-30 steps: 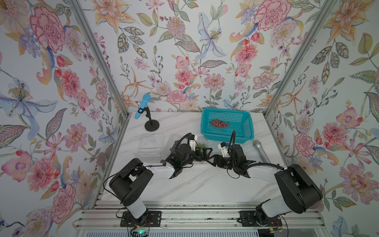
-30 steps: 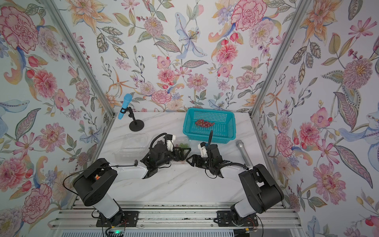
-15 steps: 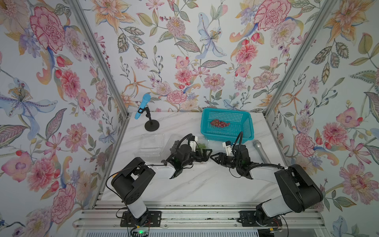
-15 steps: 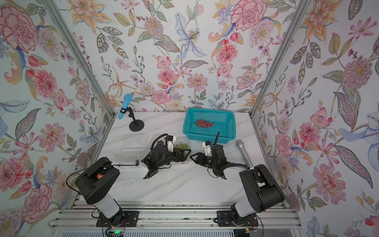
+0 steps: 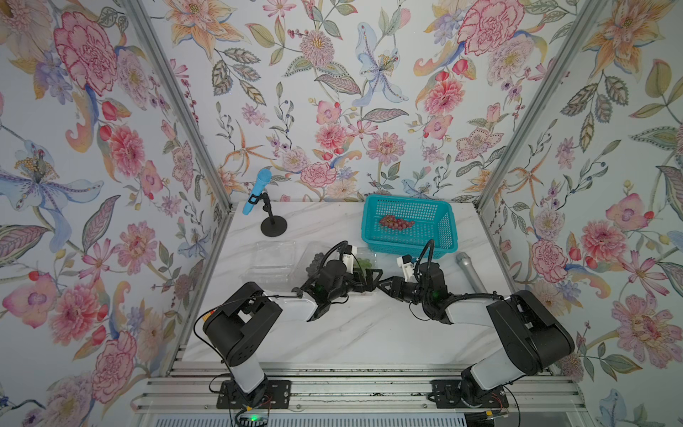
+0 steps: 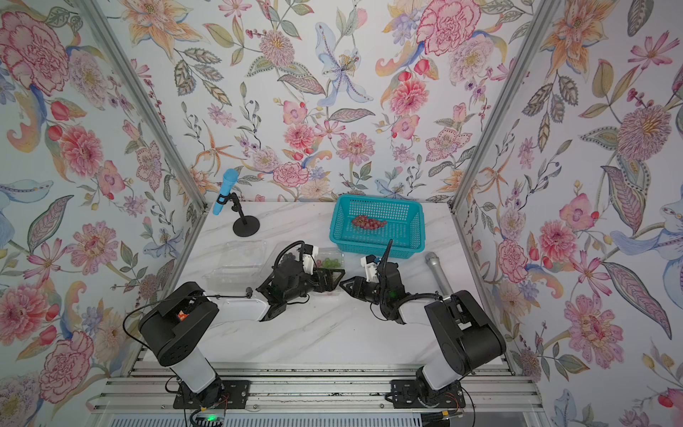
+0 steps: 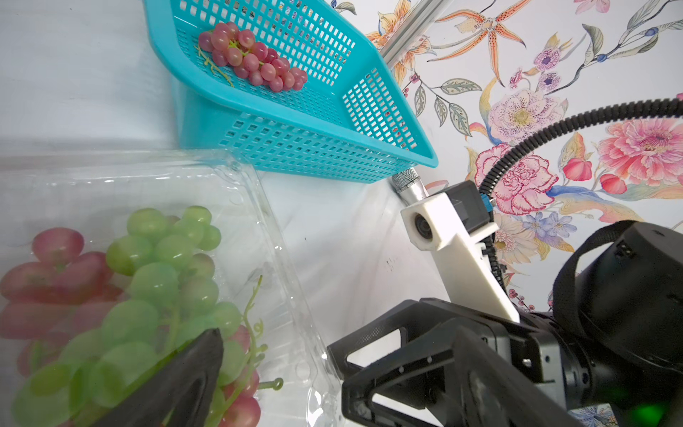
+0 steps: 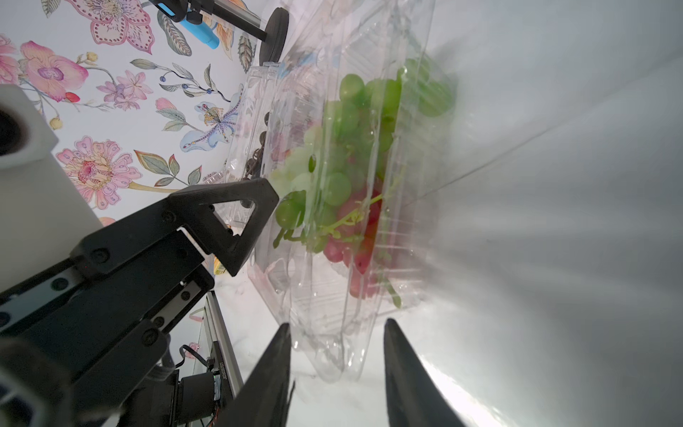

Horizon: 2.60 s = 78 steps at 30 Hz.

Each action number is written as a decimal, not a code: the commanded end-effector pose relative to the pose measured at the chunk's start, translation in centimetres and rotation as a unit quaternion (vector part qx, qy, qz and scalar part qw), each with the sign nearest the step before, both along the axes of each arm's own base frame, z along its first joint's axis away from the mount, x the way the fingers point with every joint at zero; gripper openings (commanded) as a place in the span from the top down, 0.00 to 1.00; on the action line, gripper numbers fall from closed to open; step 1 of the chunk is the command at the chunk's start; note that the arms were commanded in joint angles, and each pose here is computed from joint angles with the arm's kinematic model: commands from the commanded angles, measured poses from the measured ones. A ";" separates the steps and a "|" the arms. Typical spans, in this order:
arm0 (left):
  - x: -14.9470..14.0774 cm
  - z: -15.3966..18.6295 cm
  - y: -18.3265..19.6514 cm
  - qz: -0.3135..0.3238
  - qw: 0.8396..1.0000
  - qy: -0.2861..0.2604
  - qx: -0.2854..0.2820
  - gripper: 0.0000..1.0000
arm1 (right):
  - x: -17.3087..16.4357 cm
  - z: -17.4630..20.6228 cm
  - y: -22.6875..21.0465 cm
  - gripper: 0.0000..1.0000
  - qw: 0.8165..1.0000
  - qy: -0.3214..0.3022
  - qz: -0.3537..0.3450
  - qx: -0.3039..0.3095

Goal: Pack grapes into containers
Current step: Close the packing box at the center of the board.

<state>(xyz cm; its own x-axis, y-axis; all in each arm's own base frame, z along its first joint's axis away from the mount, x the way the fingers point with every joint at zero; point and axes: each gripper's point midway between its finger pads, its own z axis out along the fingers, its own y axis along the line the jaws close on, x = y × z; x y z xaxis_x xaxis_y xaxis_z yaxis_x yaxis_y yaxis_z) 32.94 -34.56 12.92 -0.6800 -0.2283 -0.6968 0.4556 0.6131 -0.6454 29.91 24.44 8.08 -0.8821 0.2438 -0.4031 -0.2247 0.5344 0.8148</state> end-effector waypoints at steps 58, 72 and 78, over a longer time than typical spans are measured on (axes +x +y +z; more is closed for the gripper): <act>-0.7 -2.1 0.4 0.008 1.000 0.022 0.020 0.00 | -0.6 -3.1 2.8 0.85 0.998 0.036 0.016 0.048; -0.7 -2.1 0.4 0.007 1.000 0.020 0.021 0.00 | -0.5 -1.5 3.3 0.86 0.997 0.016 0.027 0.072; -0.8 -2.2 0.5 0.007 0.999 0.021 0.023 0.00 | -0.6 -1.3 3.7 0.87 0.996 0.015 0.032 0.076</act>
